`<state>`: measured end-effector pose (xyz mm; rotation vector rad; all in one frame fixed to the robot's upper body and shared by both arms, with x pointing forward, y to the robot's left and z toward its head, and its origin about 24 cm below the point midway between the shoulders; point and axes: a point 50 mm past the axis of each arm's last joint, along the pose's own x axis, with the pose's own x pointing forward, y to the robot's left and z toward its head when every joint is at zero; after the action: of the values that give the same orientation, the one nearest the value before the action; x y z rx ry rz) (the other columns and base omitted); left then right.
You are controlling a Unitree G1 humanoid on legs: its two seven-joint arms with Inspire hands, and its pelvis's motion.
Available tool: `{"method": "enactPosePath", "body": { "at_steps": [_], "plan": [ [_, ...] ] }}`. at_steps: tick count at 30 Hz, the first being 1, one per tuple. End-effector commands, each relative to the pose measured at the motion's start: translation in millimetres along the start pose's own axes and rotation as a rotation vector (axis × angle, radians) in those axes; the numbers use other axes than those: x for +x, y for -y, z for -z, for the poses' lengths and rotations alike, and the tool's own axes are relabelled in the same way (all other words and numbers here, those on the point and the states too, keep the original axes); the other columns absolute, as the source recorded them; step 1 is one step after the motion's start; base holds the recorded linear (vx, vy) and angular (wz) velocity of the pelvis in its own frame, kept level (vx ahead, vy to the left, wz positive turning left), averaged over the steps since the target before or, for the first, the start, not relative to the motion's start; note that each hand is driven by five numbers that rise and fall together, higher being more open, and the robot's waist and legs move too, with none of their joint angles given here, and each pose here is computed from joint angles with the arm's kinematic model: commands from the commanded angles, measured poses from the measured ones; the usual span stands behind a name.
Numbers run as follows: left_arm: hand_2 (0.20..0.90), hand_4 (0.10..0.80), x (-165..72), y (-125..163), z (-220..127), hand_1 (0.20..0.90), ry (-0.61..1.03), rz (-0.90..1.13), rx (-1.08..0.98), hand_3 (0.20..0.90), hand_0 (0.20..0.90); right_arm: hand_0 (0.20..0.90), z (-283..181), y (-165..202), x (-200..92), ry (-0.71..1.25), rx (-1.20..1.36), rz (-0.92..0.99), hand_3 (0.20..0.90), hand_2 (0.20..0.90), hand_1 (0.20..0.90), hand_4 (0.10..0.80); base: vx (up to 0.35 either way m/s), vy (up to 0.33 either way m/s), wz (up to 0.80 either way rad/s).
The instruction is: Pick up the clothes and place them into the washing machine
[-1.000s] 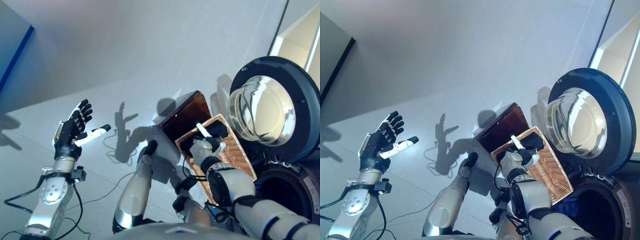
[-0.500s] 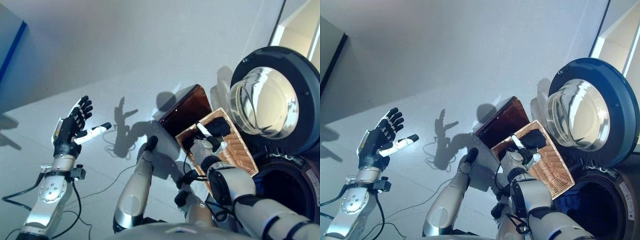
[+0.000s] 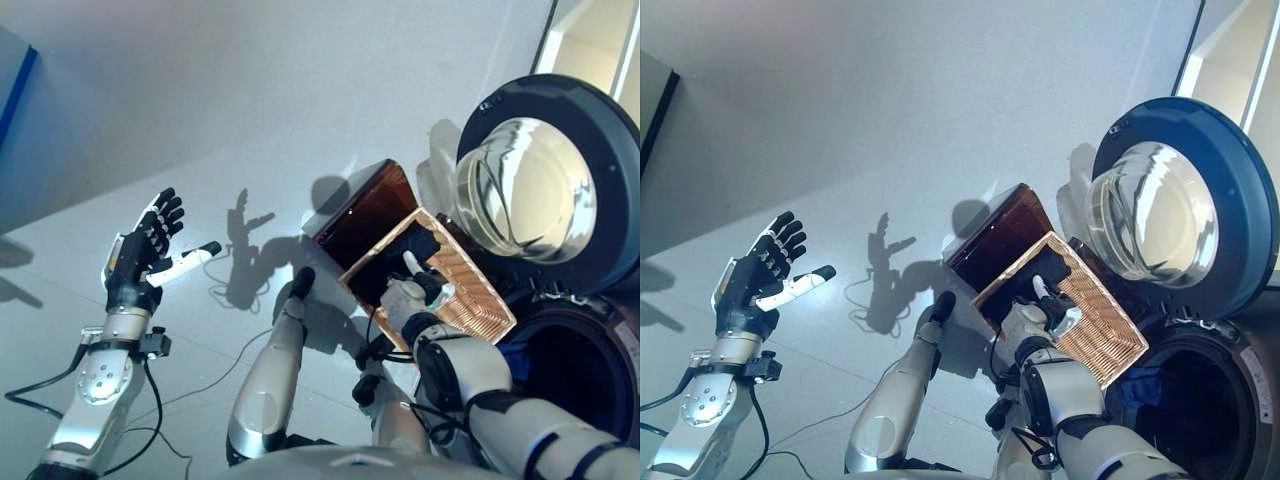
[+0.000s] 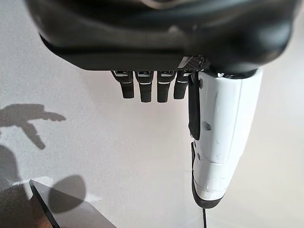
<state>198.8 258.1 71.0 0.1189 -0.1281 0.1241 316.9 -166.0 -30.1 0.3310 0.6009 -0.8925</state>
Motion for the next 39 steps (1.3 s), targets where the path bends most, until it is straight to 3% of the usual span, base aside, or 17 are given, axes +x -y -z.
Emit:
{"method": "enactPosePath", "body": {
  "at_steps": [1,14,16,39],
  "plan": [
    [0.9,0.8,-1,-11,-41,0.9,0.214,0.0,0.02,0.9,0.9,0.2,19,0,-7,-0.028,0.005,0.008,0.2,0.2,0.2,0.3,0.0,0.0,0.0],
    [0.9,0.8,-2,-14,-41,0.9,0.212,-0.002,0.021,0.9,0.9,0.2,16,4,-4,-0.013,0.004,0.024,0.2,0.2,0.2,0.3,0.0,0.0,0.0],
    [0.9,0.8,-2,-15,-41,0.9,0.21,-0.003,0.02,0.9,0.9,0.9,16,4,-4,-0.011,-0.001,0.028,0.9,0.9,0.9,0.8,0.0,0.0,0.0],
    [0.9,0.8,-2,-13,-59,0.9,0.287,0.026,0.009,0.9,0.9,0.9,-2,0,-2,0.056,-0.052,0.043,0.9,0.9,0.9,0.8,-0.002,0.0,-0.01]
  ]
}}
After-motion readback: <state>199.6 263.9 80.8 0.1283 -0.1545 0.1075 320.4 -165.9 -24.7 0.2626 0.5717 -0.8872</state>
